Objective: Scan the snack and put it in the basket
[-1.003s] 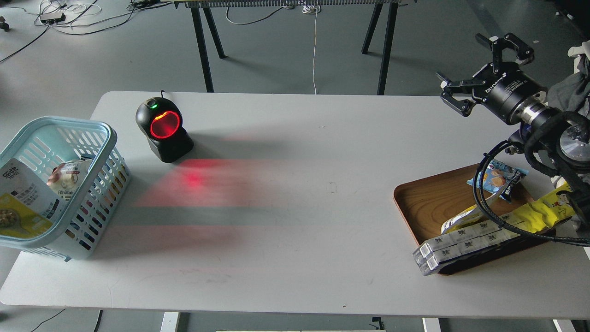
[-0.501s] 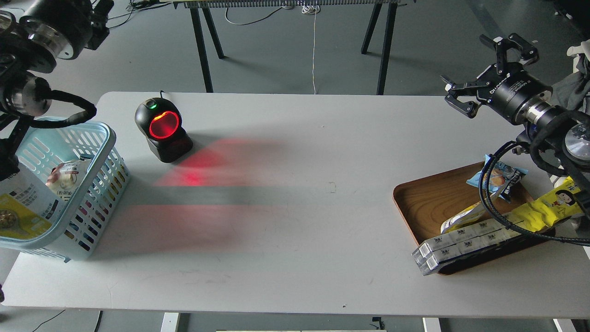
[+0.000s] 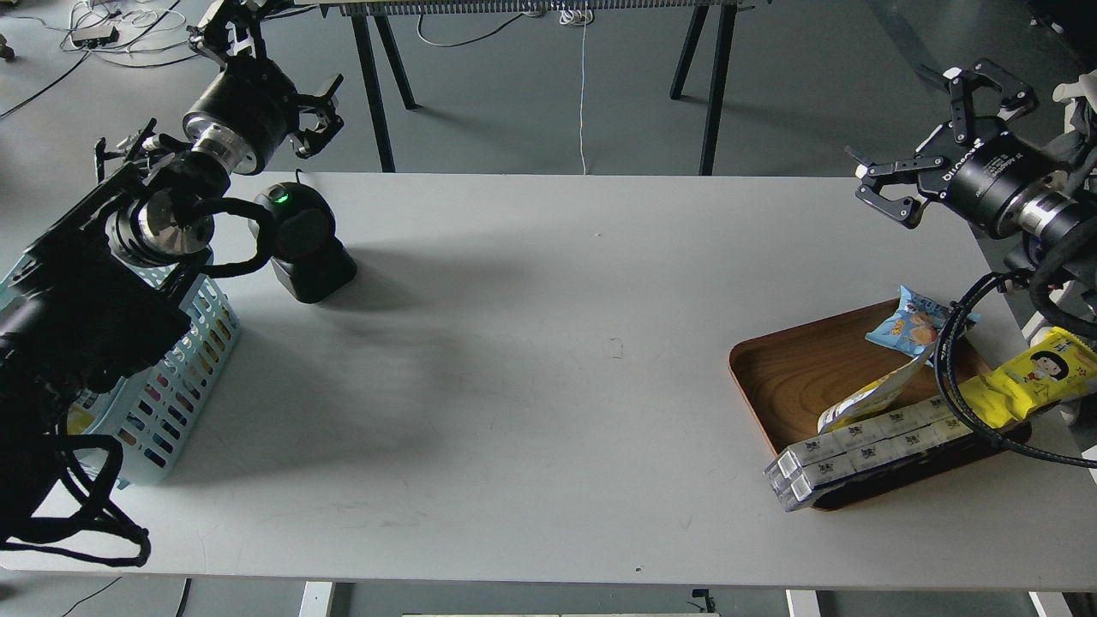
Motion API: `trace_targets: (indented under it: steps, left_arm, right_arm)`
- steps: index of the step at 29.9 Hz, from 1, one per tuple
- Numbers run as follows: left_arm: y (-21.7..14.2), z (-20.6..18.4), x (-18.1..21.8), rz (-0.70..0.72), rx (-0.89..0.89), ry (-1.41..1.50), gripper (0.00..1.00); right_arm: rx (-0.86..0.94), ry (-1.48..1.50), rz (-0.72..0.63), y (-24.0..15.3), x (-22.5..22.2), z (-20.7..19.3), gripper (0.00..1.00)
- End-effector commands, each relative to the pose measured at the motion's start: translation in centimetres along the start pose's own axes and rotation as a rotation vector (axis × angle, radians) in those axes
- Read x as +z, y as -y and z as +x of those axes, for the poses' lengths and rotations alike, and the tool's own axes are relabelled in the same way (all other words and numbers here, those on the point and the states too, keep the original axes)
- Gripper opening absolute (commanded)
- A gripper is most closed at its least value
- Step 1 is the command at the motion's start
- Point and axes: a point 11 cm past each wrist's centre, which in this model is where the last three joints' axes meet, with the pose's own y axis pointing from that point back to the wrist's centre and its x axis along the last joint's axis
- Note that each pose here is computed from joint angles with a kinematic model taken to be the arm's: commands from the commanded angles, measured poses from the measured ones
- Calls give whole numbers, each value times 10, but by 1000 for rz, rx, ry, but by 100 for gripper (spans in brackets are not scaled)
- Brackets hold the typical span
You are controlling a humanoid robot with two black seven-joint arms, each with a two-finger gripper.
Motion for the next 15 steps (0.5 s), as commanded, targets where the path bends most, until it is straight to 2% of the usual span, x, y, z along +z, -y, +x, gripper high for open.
trace_targets:
  steps: [1, 5, 15]
  left_arm:
    - [1, -3, 0, -18, -10, -48, 100]
    - [1, 3, 0, -24, 37, -40, 100]
    - [1, 3, 0, -22, 47, -37, 100]
  right_arm:
    - [-6, 3, 19, 0, -4, -2, 99]
    - [0, 22, 73, -5, -8, 3, 99]
    - [-15, 43, 75, -3, -1, 0, 99]
